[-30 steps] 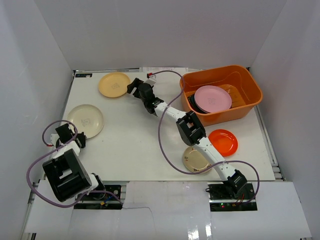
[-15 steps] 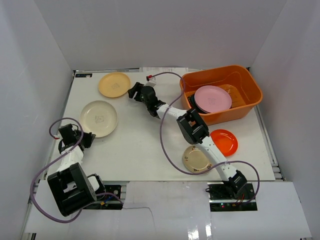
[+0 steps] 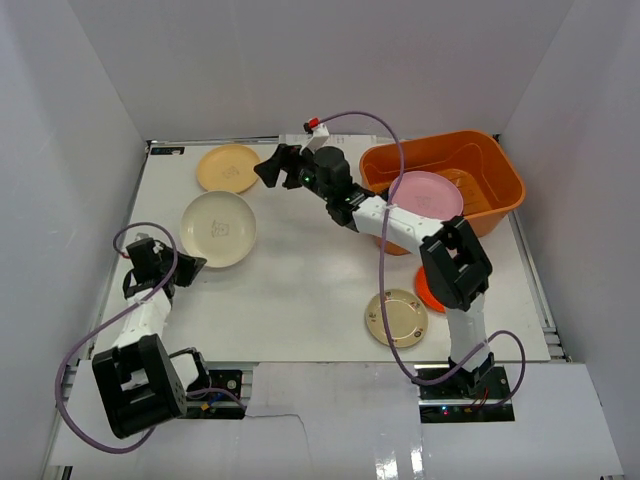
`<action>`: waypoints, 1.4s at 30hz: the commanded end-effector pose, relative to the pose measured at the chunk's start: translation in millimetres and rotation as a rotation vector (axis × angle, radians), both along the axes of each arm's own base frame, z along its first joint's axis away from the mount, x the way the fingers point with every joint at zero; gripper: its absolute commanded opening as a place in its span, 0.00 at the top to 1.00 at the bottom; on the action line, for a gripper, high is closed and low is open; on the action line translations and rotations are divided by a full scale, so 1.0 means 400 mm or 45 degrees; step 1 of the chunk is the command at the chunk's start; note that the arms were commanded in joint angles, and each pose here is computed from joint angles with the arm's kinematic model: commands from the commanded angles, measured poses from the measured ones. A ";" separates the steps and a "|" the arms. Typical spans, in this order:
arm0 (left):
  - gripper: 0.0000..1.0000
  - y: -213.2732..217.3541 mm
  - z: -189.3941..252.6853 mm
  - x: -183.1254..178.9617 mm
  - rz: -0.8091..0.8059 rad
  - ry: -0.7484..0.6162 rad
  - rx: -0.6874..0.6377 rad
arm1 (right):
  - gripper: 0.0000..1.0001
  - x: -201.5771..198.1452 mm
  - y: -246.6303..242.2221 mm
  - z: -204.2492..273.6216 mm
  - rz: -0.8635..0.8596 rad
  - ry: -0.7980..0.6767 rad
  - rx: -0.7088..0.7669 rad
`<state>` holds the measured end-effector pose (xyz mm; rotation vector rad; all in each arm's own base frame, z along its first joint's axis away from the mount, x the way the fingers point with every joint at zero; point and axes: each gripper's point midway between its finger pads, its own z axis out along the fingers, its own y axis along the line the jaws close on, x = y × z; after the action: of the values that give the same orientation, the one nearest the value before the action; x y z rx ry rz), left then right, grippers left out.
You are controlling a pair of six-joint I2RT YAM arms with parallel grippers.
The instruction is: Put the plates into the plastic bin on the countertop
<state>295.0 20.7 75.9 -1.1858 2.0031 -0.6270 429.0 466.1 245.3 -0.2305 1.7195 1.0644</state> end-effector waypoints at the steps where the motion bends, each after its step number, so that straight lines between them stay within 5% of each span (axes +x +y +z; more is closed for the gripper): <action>1: 1.00 -0.074 0.071 0.058 -0.173 -0.108 -0.008 | 0.09 -0.093 0.011 0.037 0.192 -0.077 -0.097; 15: 1.00 -0.246 0.163 0.091 -0.420 -0.236 0.064 | 0.11 -0.171 -0.196 -0.085 0.007 -0.060 -0.504; 18: 1.00 -0.284 0.154 0.086 -0.487 -0.221 0.057 | 0.38 -0.180 -0.207 -0.088 0.002 -0.060 -0.502; 19: 1.00 -0.292 0.151 0.086 -0.501 -0.214 0.047 | 0.65 -0.182 -0.208 -0.076 -0.001 -0.068 -0.486; 21: 1.00 -0.307 0.153 0.090 -0.528 -0.211 0.034 | 0.85 -0.182 -0.207 -0.058 -0.008 -0.072 -0.456; 23: 1.00 -0.317 0.165 0.098 -0.549 -0.225 0.035 | 0.92 -0.183 -0.206 -0.030 -0.011 -0.088 -0.433; 29: 0.99 -0.323 0.206 0.108 -0.565 -0.283 0.056 | 0.92 -0.162 -0.228 0.044 -0.081 -0.152 -0.449; 30: 0.96 -0.324 0.212 0.108 -0.568 -0.291 0.055 | 0.92 -0.158 -0.236 0.052 -0.099 -0.157 -0.448; 34: 0.34 -0.318 0.232 0.121 -0.556 -0.320 0.078 | 0.92 -0.135 -0.297 0.146 -0.202 -0.213 -0.387; 38: 0.17 -0.319 0.283 0.155 -0.539 -0.380 0.079 | 0.92 -0.099 -0.384 0.262 -0.312 -0.267 -0.293; 42: 0.16 -0.300 0.317 0.207 -0.475 -0.411 0.117 | 0.92 -0.041 -0.543 0.331 -0.460 -0.260 -0.206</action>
<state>358.1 -119.7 193.1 -0.5532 2.0183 -0.9358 384.3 314.0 293.7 -0.3281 1.7795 0.6641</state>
